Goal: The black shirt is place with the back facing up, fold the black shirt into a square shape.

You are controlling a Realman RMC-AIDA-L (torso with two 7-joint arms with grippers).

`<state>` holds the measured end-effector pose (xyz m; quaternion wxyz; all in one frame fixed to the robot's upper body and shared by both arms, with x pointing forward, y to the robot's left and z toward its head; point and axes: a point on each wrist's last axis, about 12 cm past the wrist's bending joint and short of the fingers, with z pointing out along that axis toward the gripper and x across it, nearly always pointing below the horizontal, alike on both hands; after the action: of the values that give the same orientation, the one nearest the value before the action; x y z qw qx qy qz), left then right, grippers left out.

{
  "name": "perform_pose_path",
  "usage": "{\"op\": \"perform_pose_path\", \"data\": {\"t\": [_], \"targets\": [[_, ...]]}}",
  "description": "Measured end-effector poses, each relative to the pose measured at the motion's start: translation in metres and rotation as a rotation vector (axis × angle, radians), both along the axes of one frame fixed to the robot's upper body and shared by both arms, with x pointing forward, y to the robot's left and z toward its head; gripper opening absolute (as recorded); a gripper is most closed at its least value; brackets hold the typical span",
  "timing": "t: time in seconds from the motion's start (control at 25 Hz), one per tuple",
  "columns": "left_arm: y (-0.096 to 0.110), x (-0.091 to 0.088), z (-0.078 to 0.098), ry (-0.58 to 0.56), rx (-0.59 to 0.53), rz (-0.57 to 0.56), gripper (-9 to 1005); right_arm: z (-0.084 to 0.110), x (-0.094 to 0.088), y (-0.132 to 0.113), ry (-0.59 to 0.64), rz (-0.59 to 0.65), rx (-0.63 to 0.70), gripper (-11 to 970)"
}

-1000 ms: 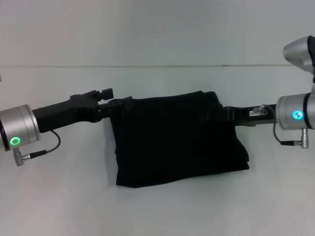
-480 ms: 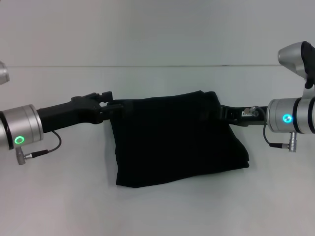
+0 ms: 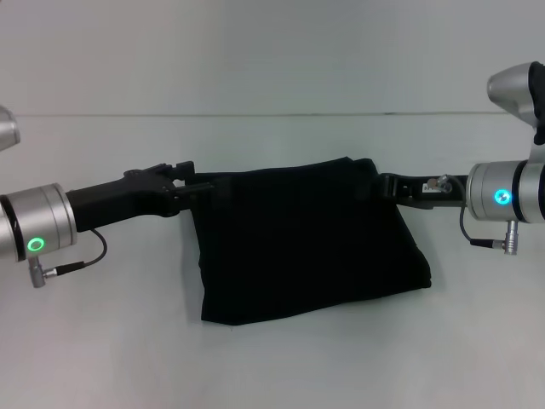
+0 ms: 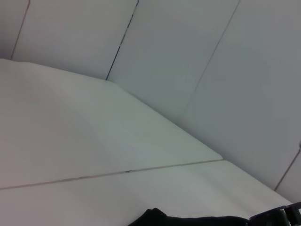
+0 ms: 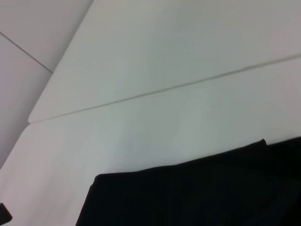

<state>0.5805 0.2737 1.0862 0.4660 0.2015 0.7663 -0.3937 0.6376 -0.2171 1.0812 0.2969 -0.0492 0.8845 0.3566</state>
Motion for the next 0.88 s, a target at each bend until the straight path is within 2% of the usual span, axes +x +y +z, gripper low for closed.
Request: {"op": "perform_pose_path", "data": {"t": [0.16,0.88], "targets": [[0.001,-0.001,-0.001,0.004,-0.004,0.008,946,0.003,0.003,0.001,-0.014,0.006,-0.001,49],[0.005,0.0,-0.004,0.02,0.0,0.042,946,0.024,0.012,0.002,-0.073,0.046,-0.002,55]]}}
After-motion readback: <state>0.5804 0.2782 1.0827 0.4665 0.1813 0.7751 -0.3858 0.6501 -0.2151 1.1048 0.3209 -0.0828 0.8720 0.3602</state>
